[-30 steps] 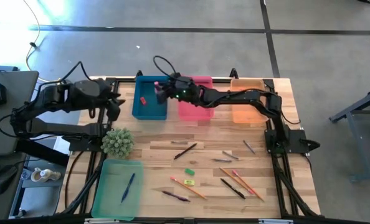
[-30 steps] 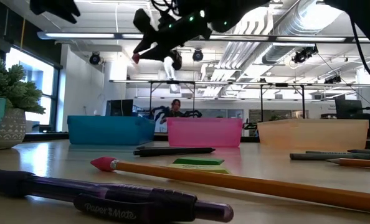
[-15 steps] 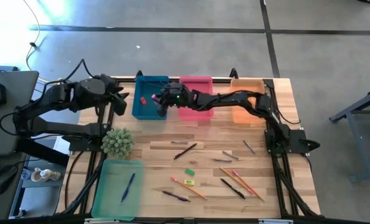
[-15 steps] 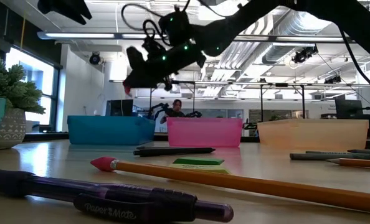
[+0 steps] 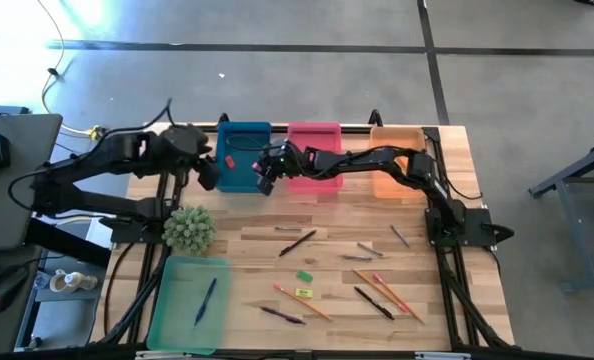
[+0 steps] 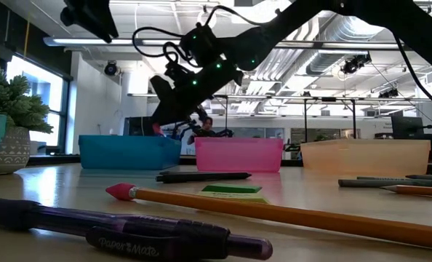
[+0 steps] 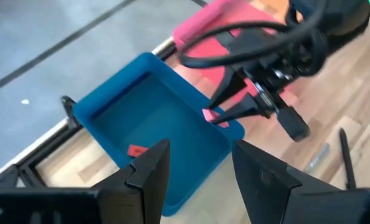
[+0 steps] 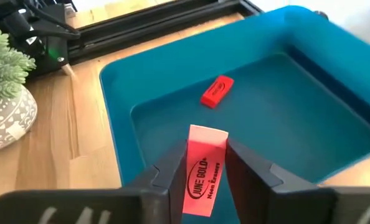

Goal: Sort crayons/erasers/pens/pencils in bins
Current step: Put the pink eraser into the blue bin, then put the gray crayon into the pink bin

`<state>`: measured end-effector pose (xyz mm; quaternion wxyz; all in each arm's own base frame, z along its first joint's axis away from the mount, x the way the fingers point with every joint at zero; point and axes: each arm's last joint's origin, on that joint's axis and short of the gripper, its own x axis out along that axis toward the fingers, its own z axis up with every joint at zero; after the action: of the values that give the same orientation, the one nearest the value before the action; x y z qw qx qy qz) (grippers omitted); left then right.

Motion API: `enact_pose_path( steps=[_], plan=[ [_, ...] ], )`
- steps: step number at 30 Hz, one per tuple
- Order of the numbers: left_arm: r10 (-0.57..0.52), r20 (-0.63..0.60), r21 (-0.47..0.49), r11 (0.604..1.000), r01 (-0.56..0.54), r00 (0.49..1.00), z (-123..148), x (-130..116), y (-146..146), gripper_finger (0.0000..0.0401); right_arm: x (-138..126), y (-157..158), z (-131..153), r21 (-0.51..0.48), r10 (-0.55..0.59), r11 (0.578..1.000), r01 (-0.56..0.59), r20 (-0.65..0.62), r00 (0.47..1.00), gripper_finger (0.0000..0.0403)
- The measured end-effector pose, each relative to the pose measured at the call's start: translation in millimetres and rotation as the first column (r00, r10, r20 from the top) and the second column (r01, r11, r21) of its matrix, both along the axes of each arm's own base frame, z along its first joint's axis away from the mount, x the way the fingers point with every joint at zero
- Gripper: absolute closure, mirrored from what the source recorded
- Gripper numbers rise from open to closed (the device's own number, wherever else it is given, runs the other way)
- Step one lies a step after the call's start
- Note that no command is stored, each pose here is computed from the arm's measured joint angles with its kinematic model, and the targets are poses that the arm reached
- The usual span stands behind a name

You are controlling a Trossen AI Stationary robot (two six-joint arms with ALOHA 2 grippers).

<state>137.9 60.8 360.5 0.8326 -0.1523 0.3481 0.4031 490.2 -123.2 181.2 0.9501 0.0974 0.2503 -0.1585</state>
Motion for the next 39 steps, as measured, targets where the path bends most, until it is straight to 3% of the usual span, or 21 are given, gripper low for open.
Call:
enact_pose_path(
  steps=[8, 13, 20, 29, 39],
  plan=[
    [-0.069, -0.045, -0.052, 0.996, 0.067, 0.997, -7.2, 12.6, 2.5, 0.024, -1.7, -2.0, 1.6, 0.097, -0.078, 0.992, 0.075, 0.019, 0.997, 0.0218],
    [-0.107, -0.036, -0.082, 0.991, 0.103, 0.994, -7.5, 13.1, 1.3, 0.024, -16.0, -9.7, 29.6, 0.175, -0.139, 0.975, 0.134, 0.015, 0.99, 0.0185],
    [-0.154, -0.083, -0.143, 0.98, 0.141, 0.985, -11.5, 9.0, -2.0, 0.0232, -41.3, -12.9, 78.3, 0.158, -0.151, 0.976, 0.147, 0.013, 0.988, 0.0197],
    [-0.218, -0.089, -0.171, 0.965, 0.201, 0.972, -12.8, 10.5, -3.9, 0.0169, -74.8, 14.1, 135.9, 0.113, -0.19, 0.976, 0.188, 0.006, 0.982, 0.0217],
    [-0.42, -0.157, -0.187, 0.901, 0.391, 0.894, -29.7, 52.8, -9.9, 0.0166, -121.5, 40.6, 188.2, 0.06, -0.324, 0.945, 0.323, 0.015, 0.946, 0.0219]
  ],
)
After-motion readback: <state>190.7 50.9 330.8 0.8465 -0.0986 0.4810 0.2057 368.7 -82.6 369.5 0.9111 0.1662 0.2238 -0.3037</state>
